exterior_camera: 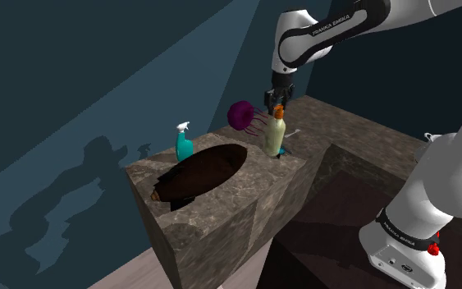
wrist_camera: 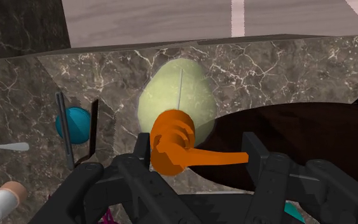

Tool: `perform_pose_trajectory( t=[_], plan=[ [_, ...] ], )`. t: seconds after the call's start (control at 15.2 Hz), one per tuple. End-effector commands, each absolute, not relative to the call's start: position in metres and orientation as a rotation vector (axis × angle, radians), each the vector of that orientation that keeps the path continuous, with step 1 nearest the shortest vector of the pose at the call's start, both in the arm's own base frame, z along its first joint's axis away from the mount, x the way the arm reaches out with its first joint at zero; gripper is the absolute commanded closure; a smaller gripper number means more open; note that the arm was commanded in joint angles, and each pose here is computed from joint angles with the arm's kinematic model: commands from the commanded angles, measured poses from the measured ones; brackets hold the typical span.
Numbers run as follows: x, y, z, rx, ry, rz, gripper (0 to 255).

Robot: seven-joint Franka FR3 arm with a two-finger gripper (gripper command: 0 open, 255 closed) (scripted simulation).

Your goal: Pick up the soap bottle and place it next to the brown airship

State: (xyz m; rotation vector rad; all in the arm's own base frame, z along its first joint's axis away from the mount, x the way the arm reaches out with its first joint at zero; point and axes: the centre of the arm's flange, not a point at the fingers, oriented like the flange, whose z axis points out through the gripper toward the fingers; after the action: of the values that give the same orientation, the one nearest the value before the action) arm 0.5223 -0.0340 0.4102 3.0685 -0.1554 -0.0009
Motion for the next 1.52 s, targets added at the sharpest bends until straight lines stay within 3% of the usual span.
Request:
perform_pose_trajectory(
  t=[0.0, 1.45],
  plan=[
    [0.523, -0.034, 0.399, 3.068, -0.156, 0.001, 255],
    [0.523, -0.034, 0.283, 3.068, -0.156, 0.001, 255]
  ],
)
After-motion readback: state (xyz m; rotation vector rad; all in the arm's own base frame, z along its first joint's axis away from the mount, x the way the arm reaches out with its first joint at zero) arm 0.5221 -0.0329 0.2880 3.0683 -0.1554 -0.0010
